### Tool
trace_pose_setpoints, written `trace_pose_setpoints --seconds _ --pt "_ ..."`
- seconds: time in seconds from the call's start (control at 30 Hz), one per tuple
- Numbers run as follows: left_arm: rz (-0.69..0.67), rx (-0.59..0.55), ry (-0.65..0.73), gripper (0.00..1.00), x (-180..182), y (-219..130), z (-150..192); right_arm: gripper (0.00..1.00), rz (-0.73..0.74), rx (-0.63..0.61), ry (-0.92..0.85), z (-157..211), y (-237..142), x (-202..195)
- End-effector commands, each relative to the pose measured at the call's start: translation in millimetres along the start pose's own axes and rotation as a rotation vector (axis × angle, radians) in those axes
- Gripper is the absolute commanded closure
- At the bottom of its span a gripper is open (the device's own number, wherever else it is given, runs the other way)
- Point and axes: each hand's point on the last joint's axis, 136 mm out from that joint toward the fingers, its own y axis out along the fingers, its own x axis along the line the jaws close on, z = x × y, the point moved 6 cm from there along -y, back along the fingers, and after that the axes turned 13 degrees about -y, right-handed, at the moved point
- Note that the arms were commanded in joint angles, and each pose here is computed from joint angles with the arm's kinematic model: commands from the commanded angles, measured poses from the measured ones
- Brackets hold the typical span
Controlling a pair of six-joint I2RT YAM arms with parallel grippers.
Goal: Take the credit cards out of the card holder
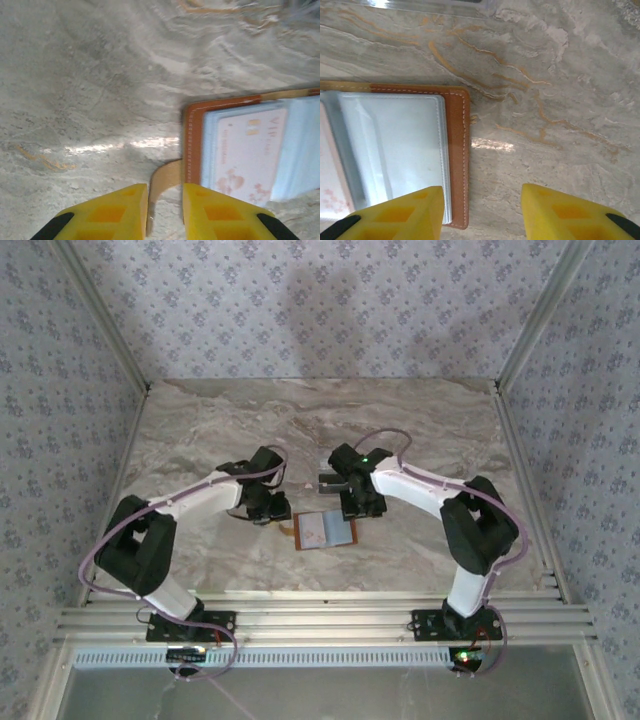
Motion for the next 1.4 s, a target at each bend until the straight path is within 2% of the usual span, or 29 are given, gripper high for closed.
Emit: trace_pose_setpoints --seconds 0.0,0.2,0.43,0.63,1.07,1.37 --pt "0.007 -0.045 0.048 0.73 -18.8 -20.5 2.1 0.55 -0.15 -0.054 -0.002 -1.7 -11.8 8.8" --pt "-0.015 -0.005 0.082 0.73 -39.1 -7.4 11.2 0.6 -0.381 -0.102 0.047 -6.9 -4.7 25.2" --pt "-0.055 0.062 0.077 0.75 -34.6 30.0 15.6 0.66 -0.506 -0.11 0.081 -10.1 4.2 37.5" --pt "-0.11 0.094 0.076 0.77 -25.6 48.7 18.5 0.75 -0.554 -0.092 0.08 -11.6 13.6 44.8" --pt "-0.168 0.114 0.076 0.79 -13.2 58.8 21.4 0.77 -0.622 -0.055 0.074 -15.4 30.9 61.0" --pt "-0.173 0.118 0.083 0.8 -12.5 58.3 22.4 0.78 -0.578 -0.022 0.072 -12.1 44.8 60.8"
